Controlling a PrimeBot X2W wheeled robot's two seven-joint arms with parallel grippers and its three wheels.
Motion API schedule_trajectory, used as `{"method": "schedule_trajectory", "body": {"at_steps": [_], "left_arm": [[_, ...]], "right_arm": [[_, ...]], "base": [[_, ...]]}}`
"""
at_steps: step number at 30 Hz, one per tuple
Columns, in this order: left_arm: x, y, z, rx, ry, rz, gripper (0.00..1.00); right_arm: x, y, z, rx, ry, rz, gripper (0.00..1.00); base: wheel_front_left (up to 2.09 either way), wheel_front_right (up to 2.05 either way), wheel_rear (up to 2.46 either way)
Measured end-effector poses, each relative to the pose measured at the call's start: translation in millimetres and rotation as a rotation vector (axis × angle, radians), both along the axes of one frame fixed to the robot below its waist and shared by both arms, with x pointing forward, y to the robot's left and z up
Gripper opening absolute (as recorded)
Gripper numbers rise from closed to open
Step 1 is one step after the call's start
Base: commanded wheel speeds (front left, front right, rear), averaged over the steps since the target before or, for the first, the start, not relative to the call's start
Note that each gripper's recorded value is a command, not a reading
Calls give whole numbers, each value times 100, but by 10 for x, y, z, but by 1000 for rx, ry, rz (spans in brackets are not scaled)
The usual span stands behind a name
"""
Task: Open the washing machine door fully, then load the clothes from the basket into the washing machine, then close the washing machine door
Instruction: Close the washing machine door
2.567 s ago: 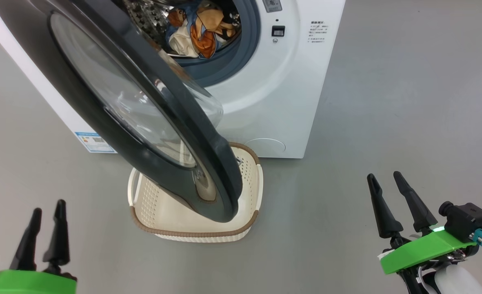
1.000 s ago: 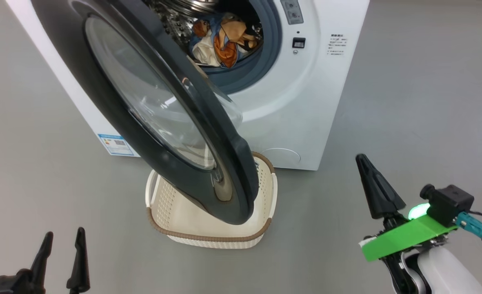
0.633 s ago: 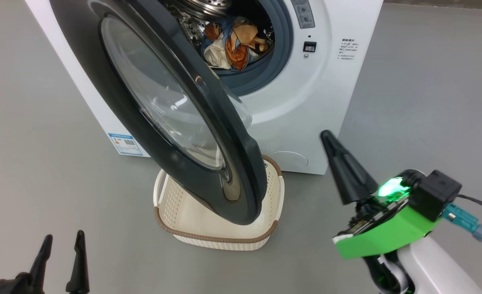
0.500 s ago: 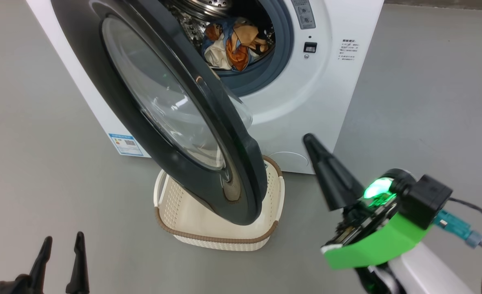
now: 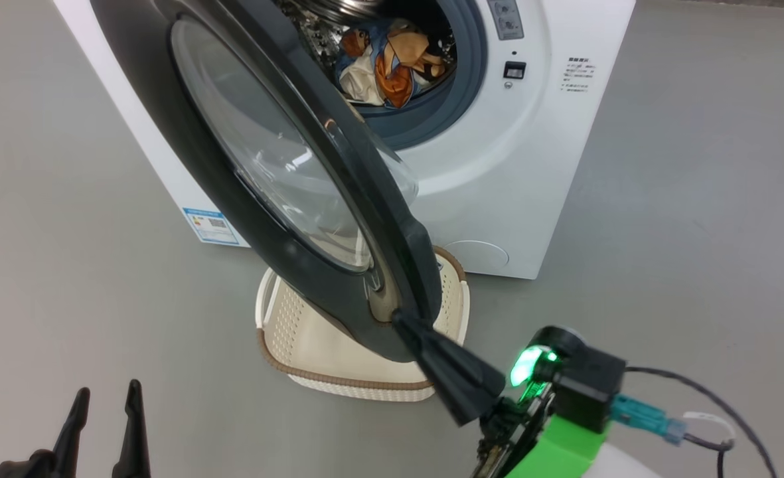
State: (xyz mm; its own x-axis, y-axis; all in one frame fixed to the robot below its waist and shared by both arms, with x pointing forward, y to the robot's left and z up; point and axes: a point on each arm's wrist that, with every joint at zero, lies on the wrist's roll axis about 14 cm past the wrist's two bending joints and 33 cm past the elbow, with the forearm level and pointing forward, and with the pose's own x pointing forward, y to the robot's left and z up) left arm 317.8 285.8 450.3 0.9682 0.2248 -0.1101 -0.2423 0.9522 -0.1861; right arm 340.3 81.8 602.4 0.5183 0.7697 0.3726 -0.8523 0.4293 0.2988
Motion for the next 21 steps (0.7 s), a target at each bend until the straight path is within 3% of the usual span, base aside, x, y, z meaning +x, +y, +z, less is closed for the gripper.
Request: {"method": "schedule_trajectory", "body": {"at_steps": [21], "left_arm": [[8, -8, -89, -10, 28, 27, 100]], "right_arm": [[212, 224, -697, -140, 160, 45, 0]], "base": [[0, 0, 0]]}}
